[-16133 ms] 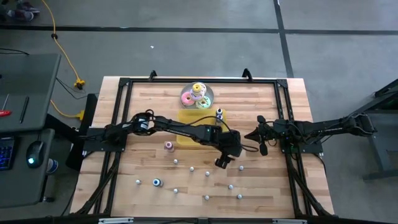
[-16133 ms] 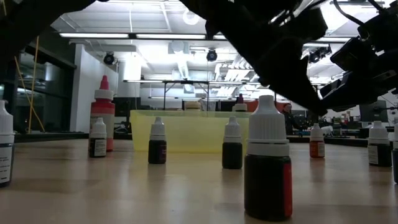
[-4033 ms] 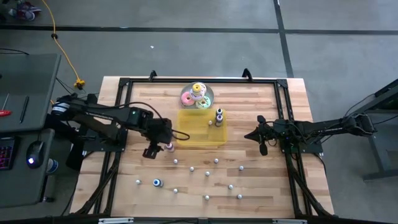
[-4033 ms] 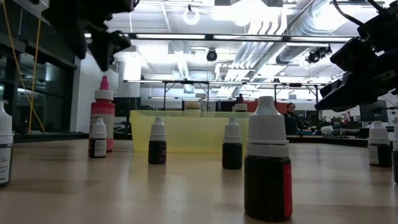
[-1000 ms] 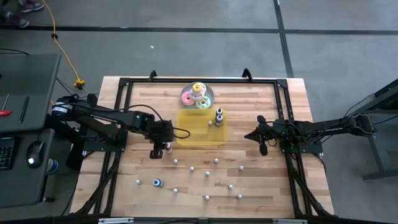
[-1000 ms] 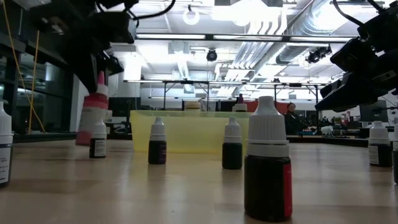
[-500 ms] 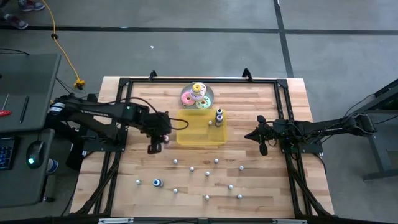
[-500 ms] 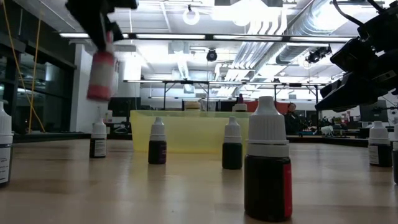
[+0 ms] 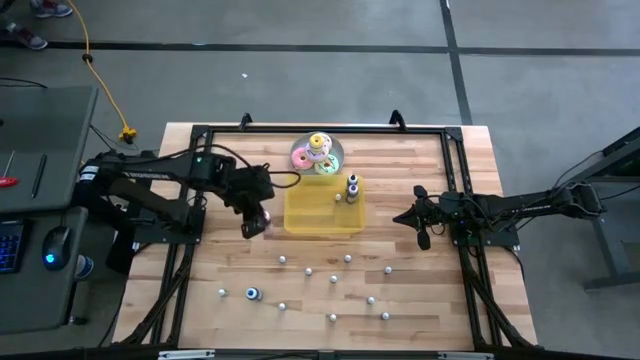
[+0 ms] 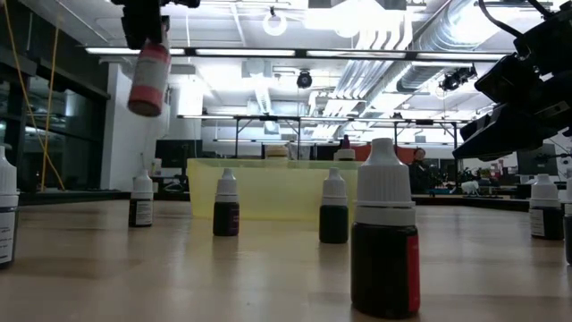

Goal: Pick & Place food coloring
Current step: Put the large pink food coloring bottle into the yellow container

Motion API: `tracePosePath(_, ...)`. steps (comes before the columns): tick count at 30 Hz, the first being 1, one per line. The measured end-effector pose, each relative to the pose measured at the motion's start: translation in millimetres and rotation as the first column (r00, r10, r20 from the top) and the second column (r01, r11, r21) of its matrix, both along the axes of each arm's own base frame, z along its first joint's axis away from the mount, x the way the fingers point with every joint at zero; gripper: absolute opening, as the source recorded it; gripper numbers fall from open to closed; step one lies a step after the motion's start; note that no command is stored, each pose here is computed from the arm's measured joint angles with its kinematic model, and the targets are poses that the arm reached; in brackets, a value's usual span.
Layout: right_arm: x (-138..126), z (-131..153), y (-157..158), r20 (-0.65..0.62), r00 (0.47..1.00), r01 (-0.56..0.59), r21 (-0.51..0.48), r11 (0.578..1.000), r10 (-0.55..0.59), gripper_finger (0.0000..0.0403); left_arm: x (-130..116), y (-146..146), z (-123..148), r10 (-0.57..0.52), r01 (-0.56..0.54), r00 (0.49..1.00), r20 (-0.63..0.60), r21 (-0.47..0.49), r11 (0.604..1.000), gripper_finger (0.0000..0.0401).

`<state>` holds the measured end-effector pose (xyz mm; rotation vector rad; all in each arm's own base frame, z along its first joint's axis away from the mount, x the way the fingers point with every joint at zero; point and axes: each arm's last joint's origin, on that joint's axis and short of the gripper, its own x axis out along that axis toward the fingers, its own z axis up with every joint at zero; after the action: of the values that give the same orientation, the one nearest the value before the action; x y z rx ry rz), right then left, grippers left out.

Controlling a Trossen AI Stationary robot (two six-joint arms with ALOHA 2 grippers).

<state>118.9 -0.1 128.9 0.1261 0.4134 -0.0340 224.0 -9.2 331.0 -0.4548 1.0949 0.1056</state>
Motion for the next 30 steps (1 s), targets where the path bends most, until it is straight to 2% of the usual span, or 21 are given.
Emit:
tracePosePath(3,0,0,0,0.000,1.000,0.000,0.000,1.000,0.000,0.0000,2,-1,2,-0.017,0.018,0.999,0.031,-0.037,0.999,0.0097)
tracePosePath(12,0,0,0,0.000,1.000,0.000,0.000,1.000,0.000,0.0000,10,-2,6,-0.020,0.029,0.993,0.112,-0.072,0.997,0.0097)
tracePosePath(18,0,0,0,0.000,1.000,0.000,0.000,1.000,0.000,0.0000,28,-3,6,0.003,0.016,0.987,0.161,-0.118,0.993,0.0097)
tracePosePath(22,0,0,0,0.001,1.000,0.000,0.000,1.000,0.000,0.0000,48,-3,13,0.015,-0.001,0.984,0.177,-0.078,0.997,0.0097)
tracePosePath(30,0,0,0,0.004,1.000,0.000,0.000,1.000,0.000,0.0000,95,-1,28,-0.009,-0.003,0.983,0.184,0.066,0.998,0.0097)
